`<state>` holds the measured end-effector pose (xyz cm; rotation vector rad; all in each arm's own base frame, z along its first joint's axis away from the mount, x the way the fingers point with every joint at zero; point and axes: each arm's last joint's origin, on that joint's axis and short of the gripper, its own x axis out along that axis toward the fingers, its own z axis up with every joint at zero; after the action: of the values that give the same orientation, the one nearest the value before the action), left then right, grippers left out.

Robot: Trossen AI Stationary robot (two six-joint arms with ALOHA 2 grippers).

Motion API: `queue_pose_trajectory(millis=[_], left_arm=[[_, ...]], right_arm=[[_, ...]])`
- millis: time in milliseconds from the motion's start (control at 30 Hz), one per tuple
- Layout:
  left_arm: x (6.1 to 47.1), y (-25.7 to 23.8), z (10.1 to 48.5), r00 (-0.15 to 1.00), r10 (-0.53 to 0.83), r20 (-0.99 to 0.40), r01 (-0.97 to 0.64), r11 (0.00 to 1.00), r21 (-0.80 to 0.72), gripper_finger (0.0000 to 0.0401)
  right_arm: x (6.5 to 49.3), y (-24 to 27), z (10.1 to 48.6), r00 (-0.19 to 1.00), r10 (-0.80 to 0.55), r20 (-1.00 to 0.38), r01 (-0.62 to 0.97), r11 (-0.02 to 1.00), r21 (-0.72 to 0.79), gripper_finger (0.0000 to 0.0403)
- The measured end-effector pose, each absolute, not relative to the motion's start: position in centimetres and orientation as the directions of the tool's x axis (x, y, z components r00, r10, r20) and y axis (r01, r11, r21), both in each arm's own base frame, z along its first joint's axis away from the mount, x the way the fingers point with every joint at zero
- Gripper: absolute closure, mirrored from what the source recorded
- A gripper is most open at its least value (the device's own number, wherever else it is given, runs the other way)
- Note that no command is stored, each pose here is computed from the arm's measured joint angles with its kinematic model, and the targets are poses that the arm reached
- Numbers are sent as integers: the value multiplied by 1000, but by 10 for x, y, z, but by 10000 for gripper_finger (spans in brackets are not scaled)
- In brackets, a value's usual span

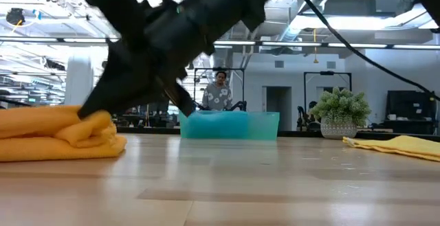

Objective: Roll microfiber towels into tight, uniform cylinder then place into a basket
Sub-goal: Roll the orange towel

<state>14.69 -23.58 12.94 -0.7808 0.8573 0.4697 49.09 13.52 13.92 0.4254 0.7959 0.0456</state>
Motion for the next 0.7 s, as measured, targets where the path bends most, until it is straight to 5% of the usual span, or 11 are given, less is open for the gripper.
queue_pose_trajectory(millis=[367, 700], left_arm=[[156, -260, 160, 610, -49, -791, -513, 735, -442, 385], [157, -276, 173, 621, -161, -767, -474, 703, -531, 385]], right_arm=[[477, 185, 167, 596, 257, -760, 10, 945, 327, 397], [463, 236, 191, 603, 338, -723, -91, 929, 358, 396]])
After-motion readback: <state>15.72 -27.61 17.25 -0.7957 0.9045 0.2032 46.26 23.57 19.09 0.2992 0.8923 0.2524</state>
